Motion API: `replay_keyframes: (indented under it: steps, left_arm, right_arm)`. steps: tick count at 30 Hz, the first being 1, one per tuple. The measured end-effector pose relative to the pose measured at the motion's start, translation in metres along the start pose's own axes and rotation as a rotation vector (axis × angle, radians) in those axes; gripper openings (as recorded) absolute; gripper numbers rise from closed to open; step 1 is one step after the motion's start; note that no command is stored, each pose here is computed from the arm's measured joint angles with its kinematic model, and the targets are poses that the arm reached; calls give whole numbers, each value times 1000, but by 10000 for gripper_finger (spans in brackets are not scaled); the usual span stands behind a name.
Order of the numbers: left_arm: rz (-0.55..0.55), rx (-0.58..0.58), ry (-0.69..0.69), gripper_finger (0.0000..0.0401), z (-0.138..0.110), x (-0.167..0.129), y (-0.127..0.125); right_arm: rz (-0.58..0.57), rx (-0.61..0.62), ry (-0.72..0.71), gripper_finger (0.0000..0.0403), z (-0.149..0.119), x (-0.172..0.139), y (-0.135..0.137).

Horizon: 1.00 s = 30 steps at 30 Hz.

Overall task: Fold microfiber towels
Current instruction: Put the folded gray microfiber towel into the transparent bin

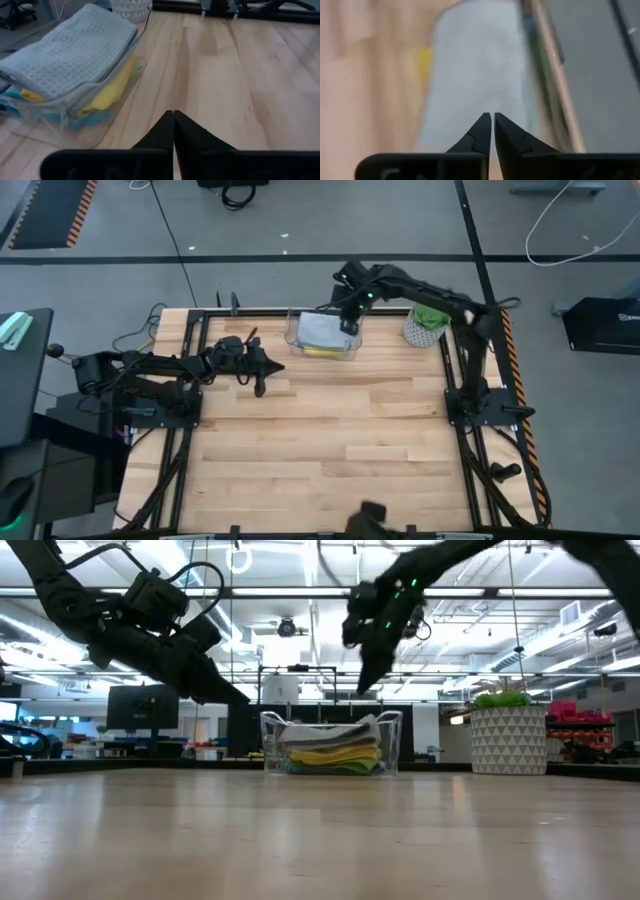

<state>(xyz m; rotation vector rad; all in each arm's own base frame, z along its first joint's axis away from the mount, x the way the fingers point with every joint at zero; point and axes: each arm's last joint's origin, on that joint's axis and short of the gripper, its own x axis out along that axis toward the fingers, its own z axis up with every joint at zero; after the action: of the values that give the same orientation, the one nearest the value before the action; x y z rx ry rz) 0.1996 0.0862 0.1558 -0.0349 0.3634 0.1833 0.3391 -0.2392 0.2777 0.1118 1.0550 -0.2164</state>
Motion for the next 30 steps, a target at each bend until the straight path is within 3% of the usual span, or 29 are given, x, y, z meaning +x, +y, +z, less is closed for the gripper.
replay_keyframes:
  steps: [5, 9, 12, 22, 30]
  left_arm:
    - [2, -5, 17, 14, -2, 0, 1]
    - [18, 3, 18, 6, -2, 0, 1]
    - [30, 4, 17, 8, -2, 0, 2]
    - [40, -13, 18, 9, -2, -1, 4]
    - [77, -11, 1, 6, -2, 3, 5]
  right_arm:
    - [80, -23, 66, 25, -24, -24, 50]
    - [128, -11, 93, 7, -60, -2, 92]
    - [117, 18, 26, 7, -79, 14, 110]
    - [-71, 164, -34, 4, -93, 32, 93]
    - [-116, 195, -72, 3, -90, 37, 83]
